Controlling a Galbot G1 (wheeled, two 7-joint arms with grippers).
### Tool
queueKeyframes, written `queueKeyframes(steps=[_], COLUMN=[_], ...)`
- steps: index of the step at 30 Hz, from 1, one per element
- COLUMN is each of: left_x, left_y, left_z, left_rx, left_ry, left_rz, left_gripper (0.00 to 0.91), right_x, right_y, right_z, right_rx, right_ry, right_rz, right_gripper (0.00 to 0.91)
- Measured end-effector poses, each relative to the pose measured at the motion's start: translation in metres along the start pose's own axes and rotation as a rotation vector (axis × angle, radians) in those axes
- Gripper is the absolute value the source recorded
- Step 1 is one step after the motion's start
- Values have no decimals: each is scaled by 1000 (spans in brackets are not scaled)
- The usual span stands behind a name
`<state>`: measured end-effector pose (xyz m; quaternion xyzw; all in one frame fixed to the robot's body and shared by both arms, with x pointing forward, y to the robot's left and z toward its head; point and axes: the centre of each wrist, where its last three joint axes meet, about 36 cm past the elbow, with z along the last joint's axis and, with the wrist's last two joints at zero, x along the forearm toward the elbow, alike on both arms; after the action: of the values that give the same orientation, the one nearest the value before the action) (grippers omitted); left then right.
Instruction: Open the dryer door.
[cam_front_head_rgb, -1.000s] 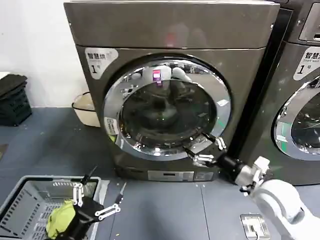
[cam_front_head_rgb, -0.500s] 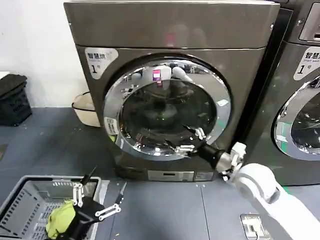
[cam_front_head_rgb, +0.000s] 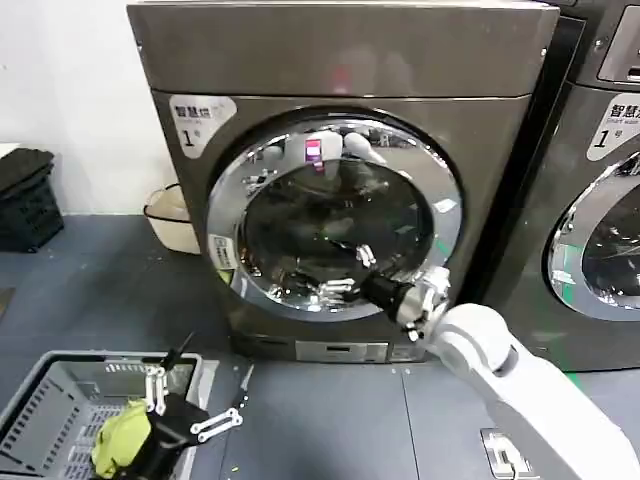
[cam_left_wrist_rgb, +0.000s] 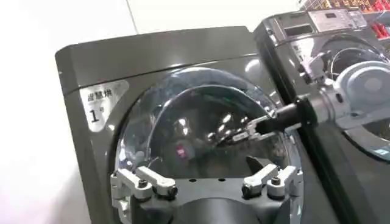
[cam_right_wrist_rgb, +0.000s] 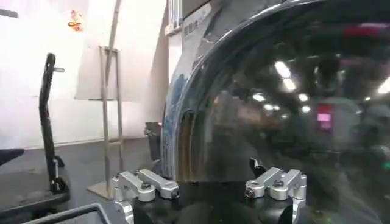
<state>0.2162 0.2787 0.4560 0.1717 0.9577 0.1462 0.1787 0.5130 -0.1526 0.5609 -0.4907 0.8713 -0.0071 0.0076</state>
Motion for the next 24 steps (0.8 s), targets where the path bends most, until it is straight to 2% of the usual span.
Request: queueKeyframes(steps=[24], left_x=[1], left_y=[-1], left_z=[0], left_rx=[-2], left_ry=[2], left_rz=[-3], left_gripper=[907], right_x=[-61], right_y=[2], right_z=[4], right_rx=[-16], right_ry=[24], right_rz=[-62], right_gripper=[907])
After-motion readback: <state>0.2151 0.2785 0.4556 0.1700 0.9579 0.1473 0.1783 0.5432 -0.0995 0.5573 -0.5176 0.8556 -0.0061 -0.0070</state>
